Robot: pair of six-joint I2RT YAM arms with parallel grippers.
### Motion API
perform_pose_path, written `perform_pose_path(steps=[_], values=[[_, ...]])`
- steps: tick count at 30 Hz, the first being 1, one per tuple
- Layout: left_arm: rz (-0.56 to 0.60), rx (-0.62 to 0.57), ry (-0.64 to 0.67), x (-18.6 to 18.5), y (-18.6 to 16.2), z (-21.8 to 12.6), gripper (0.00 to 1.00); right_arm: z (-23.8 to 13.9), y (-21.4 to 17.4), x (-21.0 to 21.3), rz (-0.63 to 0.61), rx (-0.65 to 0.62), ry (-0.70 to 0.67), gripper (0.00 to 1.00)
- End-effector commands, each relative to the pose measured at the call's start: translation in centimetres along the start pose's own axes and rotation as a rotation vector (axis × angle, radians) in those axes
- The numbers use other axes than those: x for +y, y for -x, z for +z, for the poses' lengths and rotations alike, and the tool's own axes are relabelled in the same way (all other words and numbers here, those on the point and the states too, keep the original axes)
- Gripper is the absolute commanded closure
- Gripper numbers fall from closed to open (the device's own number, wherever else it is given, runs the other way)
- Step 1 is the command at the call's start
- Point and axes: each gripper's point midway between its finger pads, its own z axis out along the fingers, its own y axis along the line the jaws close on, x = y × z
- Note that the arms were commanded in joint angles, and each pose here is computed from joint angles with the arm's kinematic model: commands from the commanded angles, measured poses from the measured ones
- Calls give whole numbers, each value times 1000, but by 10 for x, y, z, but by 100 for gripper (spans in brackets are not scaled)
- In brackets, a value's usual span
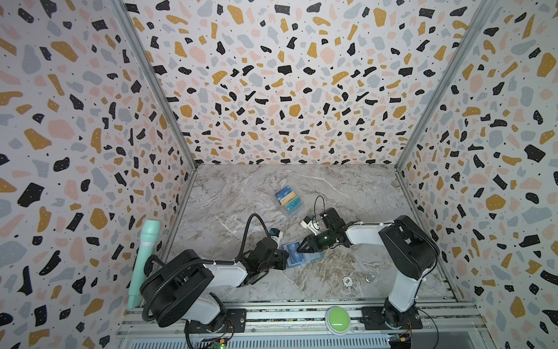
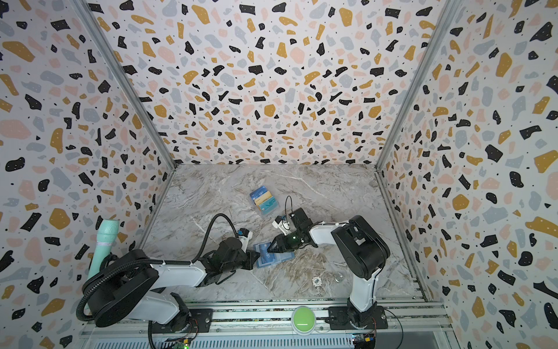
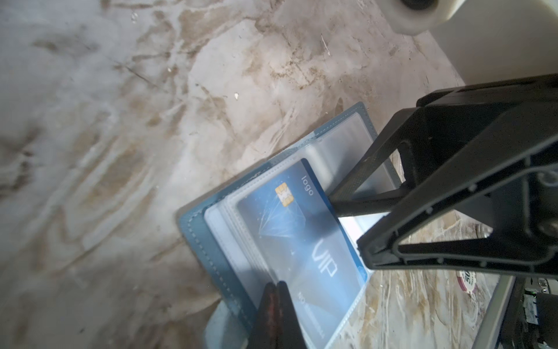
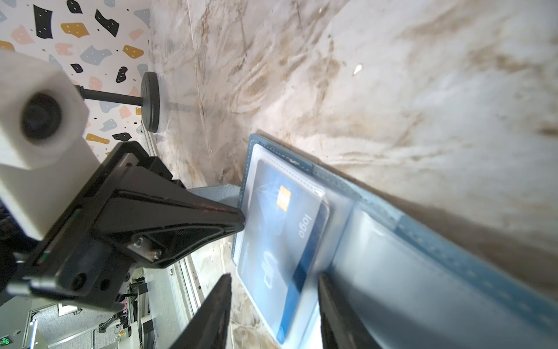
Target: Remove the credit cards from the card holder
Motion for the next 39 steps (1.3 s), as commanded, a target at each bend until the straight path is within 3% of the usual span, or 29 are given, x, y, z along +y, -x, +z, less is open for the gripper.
perform_pose_path(steps=[1, 25, 39], values=[[17, 45, 50, 14, -16, -1, 99, 4, -7, -4, 24, 24, -3, 52], [12, 57, 40, 17, -23, 2, 99, -5, 2, 41, -41, 10, 168, 59], [11, 59, 46, 17, -24, 2, 99, -11, -2, 35, -12, -3, 186, 60]])
